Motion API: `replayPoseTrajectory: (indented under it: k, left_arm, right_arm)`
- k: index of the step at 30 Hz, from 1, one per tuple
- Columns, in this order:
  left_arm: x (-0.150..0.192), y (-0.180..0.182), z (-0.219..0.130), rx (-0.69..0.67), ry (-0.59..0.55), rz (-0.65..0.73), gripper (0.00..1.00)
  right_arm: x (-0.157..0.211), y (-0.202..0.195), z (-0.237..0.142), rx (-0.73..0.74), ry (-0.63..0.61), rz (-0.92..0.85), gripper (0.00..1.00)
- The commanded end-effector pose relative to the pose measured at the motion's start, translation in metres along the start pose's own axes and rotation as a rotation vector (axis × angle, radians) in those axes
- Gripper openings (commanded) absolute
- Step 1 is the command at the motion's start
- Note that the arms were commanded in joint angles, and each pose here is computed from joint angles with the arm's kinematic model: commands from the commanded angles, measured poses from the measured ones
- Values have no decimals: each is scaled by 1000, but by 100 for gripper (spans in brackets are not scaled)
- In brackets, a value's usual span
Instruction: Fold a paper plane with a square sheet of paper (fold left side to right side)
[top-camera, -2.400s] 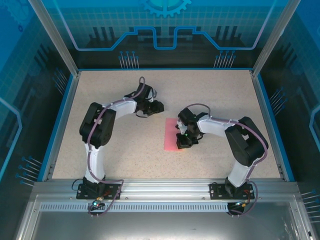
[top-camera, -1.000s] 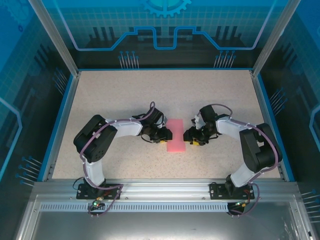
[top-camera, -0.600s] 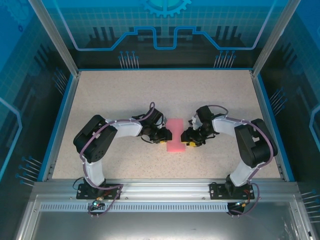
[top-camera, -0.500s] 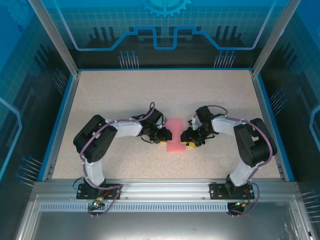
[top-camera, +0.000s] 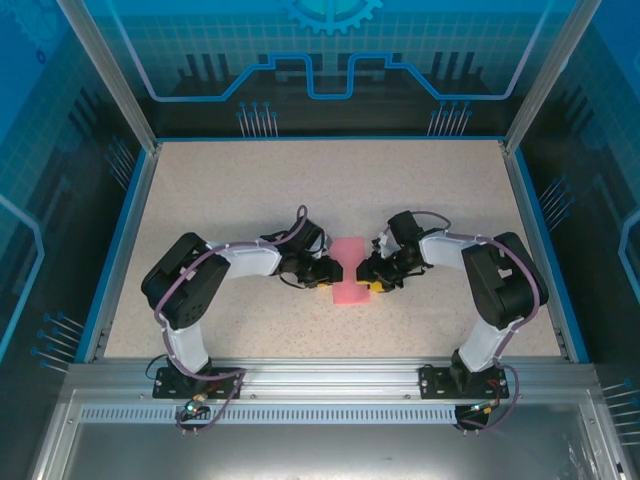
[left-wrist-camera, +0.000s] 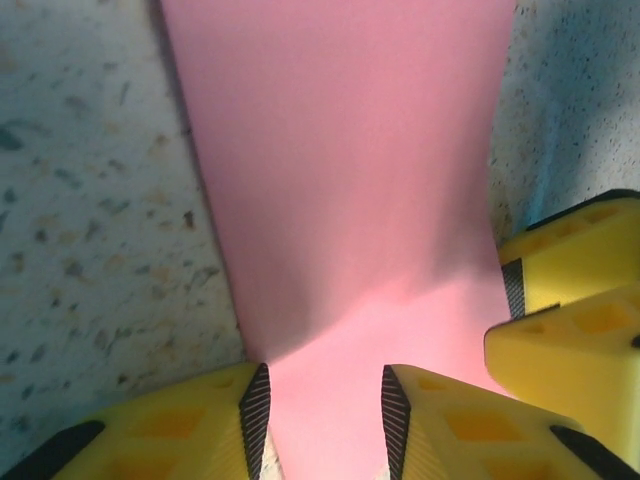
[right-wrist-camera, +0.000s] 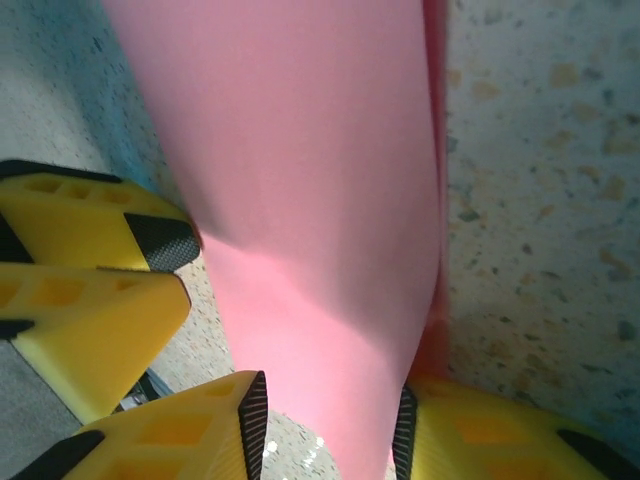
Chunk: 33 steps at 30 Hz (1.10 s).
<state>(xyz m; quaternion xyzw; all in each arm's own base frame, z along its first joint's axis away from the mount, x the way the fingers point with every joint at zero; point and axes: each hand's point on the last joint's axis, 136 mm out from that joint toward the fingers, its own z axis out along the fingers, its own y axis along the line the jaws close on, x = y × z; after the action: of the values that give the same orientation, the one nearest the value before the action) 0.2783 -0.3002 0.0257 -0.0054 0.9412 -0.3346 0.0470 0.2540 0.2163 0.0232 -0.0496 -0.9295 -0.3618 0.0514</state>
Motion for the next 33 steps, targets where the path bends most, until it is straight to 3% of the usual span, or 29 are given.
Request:
replayPoseTrajectory:
  k: [1,7,15,21,33]
  left_arm:
    - [-3,-15,-21,25,-76,64,42]
    - [6,-35,-59,90,-211,244,54]
    - [54,-42,-74,49,-230,447,65]
    - [66,-45,-66,-58,-224,543,66]
    - [65,-86,-22,-332,-219,784,69]
  right_arm:
    - [-4,6,2,-38,12,32,39]
    - [-9,8,-5,-54,1,65,38]
    - [-34,20,-10,-64,-5,55,38]
    - [-45,28,-13,-58,-3,54,37]
    - [-43,40,-24,-74,-6,57,37]
